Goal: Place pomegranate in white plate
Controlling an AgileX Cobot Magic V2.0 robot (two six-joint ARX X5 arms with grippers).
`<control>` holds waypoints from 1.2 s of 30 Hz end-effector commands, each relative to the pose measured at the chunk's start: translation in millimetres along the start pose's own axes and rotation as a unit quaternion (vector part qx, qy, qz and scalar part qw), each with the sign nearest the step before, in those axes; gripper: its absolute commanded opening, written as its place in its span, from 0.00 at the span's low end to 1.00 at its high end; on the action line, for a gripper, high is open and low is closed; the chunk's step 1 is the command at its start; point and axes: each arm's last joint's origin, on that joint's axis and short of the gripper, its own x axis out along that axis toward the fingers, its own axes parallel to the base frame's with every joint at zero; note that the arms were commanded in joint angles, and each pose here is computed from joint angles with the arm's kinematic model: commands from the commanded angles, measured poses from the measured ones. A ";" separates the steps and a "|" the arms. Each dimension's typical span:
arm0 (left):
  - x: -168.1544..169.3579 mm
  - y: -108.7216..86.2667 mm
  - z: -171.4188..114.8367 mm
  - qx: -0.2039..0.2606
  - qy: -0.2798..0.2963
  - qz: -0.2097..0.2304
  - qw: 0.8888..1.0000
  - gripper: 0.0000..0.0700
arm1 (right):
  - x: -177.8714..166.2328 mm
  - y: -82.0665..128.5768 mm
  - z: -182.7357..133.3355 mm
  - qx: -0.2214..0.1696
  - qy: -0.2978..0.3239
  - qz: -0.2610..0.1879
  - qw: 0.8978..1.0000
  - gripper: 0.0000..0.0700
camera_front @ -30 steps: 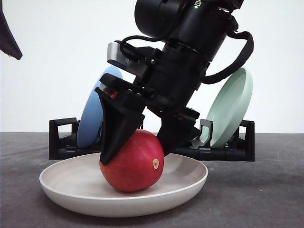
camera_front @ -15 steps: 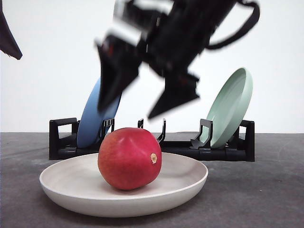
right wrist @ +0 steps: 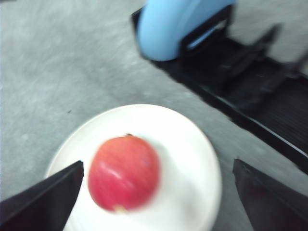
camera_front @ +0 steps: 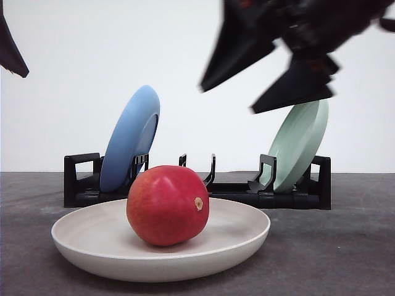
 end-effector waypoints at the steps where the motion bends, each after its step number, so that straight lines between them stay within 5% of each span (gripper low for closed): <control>1: -0.3 -0.3 2.3 0.001 -0.004 -0.001 1.000 0.67 | -4.8 -4.4 -5.2 0.013 0.006 -0.009 1.000 0.88; 8: -0.3 -0.3 2.1 0.001 -0.004 -0.001 1.000 0.67 | -36.8 -32.5 -25.3 0.061 0.003 -0.081 0.995 0.88; 18: -0.2 -0.3 1.9 0.001 -0.003 -0.001 1.000 0.67 | -67.3 -73.1 -40.2 0.139 -0.026 -0.171 0.975 0.88; 24: -0.5 -0.3 1.8 0.000 -0.003 -0.001 1.000 0.67 | -73.7 -80.0 -40.1 0.153 -0.040 -0.193 0.968 0.87; 26: -0.7 -0.3 2.0 0.000 -0.003 -0.001 1.000 0.51 | -73.8 -79.8 -40.3 0.160 -0.041 -0.193 0.967 0.73; 27: -0.7 -0.3 1.9 0.000 -0.003 -0.001 1.000 0.22 | -73.8 -79.8 -40.5 0.163 -0.040 -0.193 0.967 0.40; 28: -0.7 -0.3 1.9 0.000 -0.003 -0.001 1.000 0.06 | -73.8 -79.8 -40.7 0.164 -0.040 -0.192 0.967 0.15; 29: -0.7 -0.3 2.0 -0.001 -0.004 -0.001 1.000 0.04 | -73.8 -79.7 -40.9 0.164 -0.038 -0.193 0.967 0.01; 36: -0.7 -0.3 1.4 -0.001 0.000 -0.001 1.000 0.00 | -73.9 -80.0 -40.8 0.164 -0.039 -0.198 0.966 0.03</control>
